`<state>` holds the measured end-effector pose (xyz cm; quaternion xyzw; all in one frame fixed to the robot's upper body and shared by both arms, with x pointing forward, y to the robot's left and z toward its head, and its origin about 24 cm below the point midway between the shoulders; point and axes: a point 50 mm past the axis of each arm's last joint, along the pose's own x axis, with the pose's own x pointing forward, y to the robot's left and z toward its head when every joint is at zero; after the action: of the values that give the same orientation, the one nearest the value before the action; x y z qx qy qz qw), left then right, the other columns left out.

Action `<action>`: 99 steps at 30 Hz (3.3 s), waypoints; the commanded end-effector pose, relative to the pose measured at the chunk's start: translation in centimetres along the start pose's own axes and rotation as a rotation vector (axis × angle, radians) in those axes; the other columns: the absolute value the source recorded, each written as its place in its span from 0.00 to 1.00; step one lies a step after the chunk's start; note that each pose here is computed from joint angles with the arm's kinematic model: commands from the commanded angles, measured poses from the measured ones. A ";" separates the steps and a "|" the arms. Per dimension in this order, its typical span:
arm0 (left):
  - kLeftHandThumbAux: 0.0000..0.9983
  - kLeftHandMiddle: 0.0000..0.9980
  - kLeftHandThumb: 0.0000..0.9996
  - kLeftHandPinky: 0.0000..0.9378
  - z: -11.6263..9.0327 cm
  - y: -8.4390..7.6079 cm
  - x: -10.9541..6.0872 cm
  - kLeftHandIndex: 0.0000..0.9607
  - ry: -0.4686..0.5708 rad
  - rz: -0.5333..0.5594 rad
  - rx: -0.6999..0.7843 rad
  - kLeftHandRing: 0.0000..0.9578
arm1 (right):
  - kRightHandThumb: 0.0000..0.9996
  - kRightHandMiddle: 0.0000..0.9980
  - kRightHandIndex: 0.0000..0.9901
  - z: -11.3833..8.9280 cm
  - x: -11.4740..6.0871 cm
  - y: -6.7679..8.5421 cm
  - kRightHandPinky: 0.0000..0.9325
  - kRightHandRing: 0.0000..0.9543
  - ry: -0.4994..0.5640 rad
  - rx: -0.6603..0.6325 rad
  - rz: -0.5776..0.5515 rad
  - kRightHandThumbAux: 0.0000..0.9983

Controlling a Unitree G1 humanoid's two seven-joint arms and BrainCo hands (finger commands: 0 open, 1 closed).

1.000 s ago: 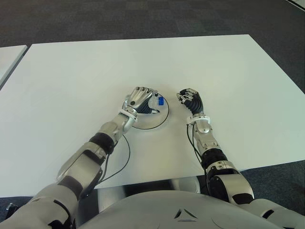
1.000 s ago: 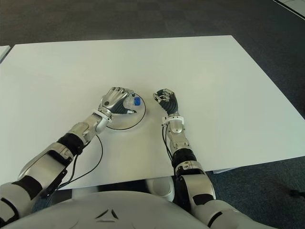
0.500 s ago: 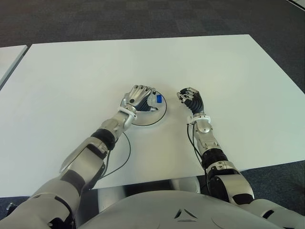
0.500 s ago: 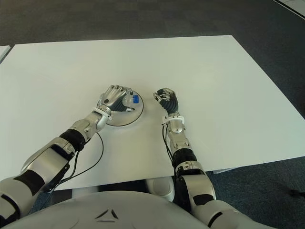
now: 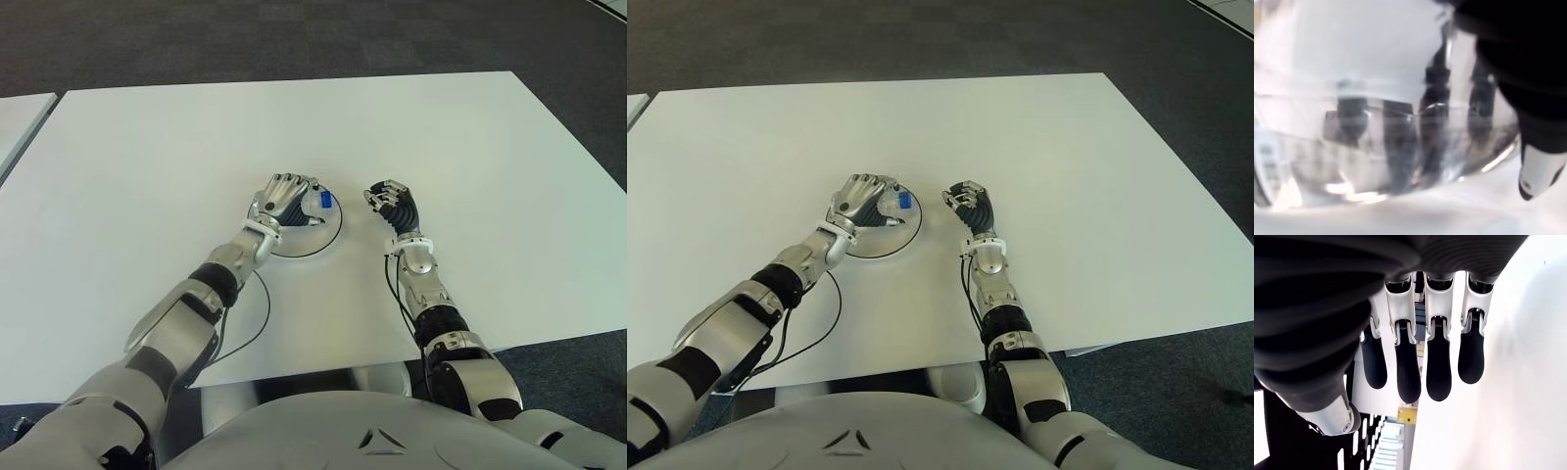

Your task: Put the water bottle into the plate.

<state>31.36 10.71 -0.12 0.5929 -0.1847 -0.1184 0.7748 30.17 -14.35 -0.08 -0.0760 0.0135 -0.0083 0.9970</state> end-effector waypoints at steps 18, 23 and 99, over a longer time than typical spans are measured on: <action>0.45 0.00 0.06 0.00 -0.9 -0.8 -1.5 0.00 0.015 -0.033 0.078 0.00 | 0.71 0.52 0.43 -0.6 -0.2 0.1 0.57 0.55 0.032 -0.003 0.004 0.73; 0.42 0.00 0.03 0.00 -0.9 -0.6 -1.6 0.00 -0.003 0.006 0.054 0.00 | 0.71 0.52 0.43 -0.6 -0.2 0.1 0.57 0.55 0.035 -0.002 0.002 0.73; 0.55 0.02 0.00 0.00 -4.3 3.1 -10.5 0.02 0.435 0.506 -0.825 0.00 | 0.69 0.53 0.43 -1.3 -1.6 -0.5 0.59 0.57 -0.025 0.010 -0.016 0.74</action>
<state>24.72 18.73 1.57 0.1948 -0.1237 0.1097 0.9668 29.28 -14.61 -0.48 -0.0690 -0.0050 -0.0079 0.9976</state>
